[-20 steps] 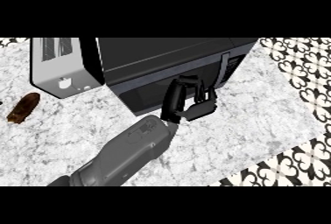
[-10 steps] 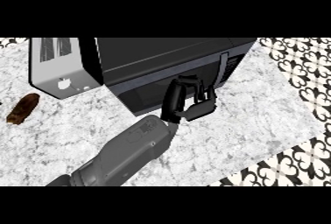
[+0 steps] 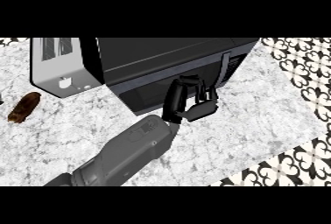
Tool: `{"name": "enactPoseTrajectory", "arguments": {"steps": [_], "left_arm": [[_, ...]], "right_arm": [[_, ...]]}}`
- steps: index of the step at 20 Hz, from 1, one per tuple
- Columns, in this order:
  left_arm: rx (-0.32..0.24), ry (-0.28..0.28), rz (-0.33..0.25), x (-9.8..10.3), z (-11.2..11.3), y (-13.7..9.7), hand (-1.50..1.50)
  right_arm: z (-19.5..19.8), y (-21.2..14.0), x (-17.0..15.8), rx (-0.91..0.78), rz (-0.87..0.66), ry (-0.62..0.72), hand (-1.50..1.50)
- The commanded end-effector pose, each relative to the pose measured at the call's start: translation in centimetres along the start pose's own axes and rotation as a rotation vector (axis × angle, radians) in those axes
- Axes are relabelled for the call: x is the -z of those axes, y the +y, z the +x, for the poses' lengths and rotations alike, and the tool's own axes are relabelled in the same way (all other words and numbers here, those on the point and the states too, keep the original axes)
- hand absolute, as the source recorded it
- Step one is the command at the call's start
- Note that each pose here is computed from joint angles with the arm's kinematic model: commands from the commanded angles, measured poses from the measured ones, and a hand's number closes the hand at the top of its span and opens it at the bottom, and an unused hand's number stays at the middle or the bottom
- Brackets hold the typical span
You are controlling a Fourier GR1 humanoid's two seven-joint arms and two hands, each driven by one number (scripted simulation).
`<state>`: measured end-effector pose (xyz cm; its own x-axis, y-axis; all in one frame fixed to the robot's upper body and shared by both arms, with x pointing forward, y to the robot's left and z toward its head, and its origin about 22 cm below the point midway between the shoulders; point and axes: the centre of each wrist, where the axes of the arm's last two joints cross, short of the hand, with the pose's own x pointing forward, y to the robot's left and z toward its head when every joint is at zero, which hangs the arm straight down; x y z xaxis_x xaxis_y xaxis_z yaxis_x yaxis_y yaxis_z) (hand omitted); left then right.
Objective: Pick up the milk, place it into the microwave and close the microwave
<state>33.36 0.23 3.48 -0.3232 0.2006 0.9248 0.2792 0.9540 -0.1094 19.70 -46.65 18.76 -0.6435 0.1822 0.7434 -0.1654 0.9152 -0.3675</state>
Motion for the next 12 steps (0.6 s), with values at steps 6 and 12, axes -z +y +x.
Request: {"name": "enactPoseTrajectory", "arguments": {"steps": [6, 12], "left_arm": [[0.005, -0.007, 0.012, 2.4, 0.8, 0.2, 1.5], [0.009, -0.01, 0.01, 2.2, 0.5, 0.3, 1.5]], "right_arm": [[-0.9, -1.1, 0.0, 0.06, -0.037, -0.012, -1.5], [-1.1, -2.0, 0.2, 0.088, -0.049, -0.014, -1.5]]}}
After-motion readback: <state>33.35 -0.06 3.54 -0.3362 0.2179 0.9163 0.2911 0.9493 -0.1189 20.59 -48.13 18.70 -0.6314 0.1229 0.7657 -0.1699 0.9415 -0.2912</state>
